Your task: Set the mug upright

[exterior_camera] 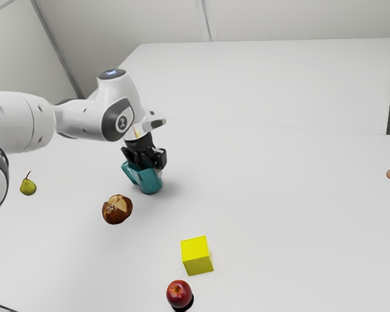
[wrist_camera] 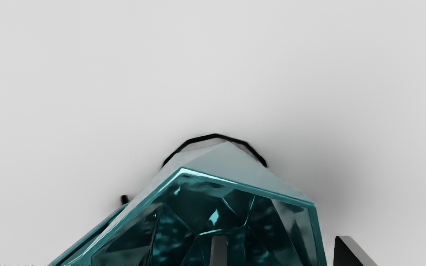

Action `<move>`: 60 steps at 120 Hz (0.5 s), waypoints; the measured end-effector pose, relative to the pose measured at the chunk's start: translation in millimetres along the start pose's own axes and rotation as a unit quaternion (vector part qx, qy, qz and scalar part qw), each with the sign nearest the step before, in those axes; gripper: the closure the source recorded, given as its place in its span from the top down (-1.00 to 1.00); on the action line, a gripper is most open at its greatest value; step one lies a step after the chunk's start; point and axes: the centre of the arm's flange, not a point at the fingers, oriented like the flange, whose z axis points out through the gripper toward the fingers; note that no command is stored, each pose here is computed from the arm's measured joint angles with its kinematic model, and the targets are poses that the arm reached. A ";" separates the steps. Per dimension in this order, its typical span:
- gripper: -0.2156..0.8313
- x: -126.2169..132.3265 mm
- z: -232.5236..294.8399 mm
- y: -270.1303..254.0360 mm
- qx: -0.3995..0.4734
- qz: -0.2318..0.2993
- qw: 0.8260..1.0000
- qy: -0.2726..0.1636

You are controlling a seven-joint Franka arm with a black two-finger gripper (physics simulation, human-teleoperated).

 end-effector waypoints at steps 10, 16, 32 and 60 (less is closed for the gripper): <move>0.17 0.1 -1.6 0.0 -0.001 -0.007 1.000 0.002; 0.25 0.8 -9.4 -0.3 -0.001 -0.011 1.000 0.008; 0.39 6.1 -62.4 -2.7 -0.003 -0.019 0.999 0.046; 0.49 6.1 -210.5 -1.0 -0.011 -0.023 0.996 0.086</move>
